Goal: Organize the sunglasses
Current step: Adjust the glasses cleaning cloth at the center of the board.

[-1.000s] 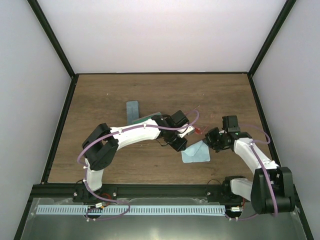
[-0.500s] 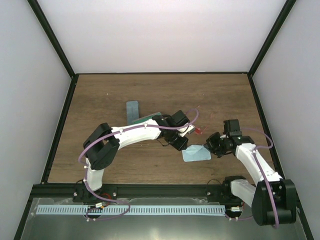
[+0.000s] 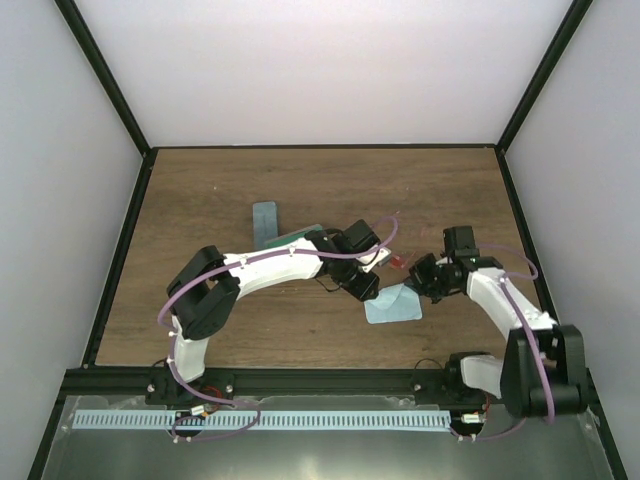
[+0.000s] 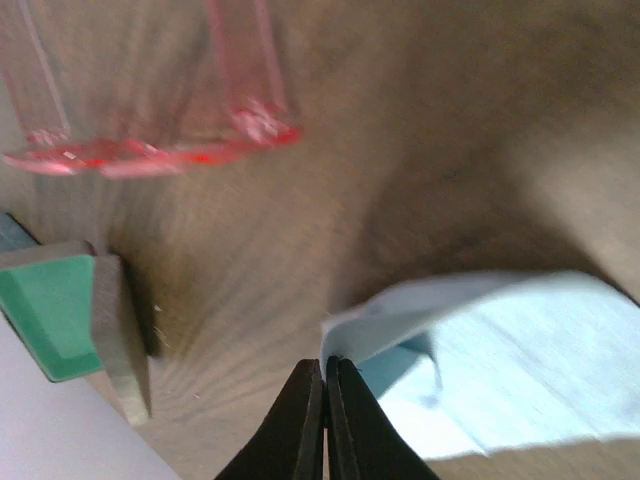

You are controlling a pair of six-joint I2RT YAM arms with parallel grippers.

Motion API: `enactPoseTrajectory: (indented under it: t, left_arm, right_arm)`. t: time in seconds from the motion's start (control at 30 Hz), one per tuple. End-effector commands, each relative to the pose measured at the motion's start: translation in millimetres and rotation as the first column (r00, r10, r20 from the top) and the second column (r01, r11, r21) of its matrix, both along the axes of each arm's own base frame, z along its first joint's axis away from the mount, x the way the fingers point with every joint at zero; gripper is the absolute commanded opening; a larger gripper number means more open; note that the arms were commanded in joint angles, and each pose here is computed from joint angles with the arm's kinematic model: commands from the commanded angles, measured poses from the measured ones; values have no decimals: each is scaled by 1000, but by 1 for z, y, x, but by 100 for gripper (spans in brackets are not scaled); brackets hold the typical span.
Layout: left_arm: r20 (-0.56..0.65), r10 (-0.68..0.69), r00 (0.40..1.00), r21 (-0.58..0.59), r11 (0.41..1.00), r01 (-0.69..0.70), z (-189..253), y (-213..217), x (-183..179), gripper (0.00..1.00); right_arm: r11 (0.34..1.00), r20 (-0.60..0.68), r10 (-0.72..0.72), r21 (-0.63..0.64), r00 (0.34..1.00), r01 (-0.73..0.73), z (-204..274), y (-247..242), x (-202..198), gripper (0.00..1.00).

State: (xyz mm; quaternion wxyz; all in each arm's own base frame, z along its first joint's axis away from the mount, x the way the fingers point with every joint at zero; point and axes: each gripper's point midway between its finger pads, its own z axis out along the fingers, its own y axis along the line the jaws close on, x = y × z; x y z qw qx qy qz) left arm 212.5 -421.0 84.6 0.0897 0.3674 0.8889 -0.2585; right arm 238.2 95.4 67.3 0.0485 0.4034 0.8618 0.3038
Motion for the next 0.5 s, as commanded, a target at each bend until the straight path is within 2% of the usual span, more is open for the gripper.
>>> enactPoseTrajectory:
  t: [0.0, 0.07, 0.13, 0.2, 0.23, 0.33, 0.47]
  left_arm:
    - [40, 30, 999, -27, 999, -29, 18, 2, 7, 30]
    - [43, 35, 998, -19, 999, -34, 19, 6, 8, 31]
    - [46, 40, 998, -10, 999, -40, 19, 9, 8, 32]
    - [50, 47, 998, -6, 999, -47, 19, 12, 8, 33]
    - [51, 51, 997, -4, 999, -51, 19, 13, 8, 33]
    - [53, 61, 997, -6, 998, -61, 19, 14, 10, 33]
    - [42, 68, 997, -24, 997, -67, 20, 11, 13, 33]
  right_arm:
    - [1000, 104, 24, 18, 994, -26, 18, 4, 53, 2]
    - [999, 101, 44, 21, 994, -47, 17, 7, 67, 11]
    - [998, 117, 62, 4, 991, -62, 22, 7, 80, 34]
    - [997, 157, 74, -27, 985, -71, 33, 4, 87, 44]
    - [997, 172, 77, -45, 982, -70, 38, 2, 87, 46]
    - [994, 187, 83, -89, 979, -67, 43, -5, 75, 46]
    - [991, 146, 102, -105, 984, -87, 28, -7, 42, 28]
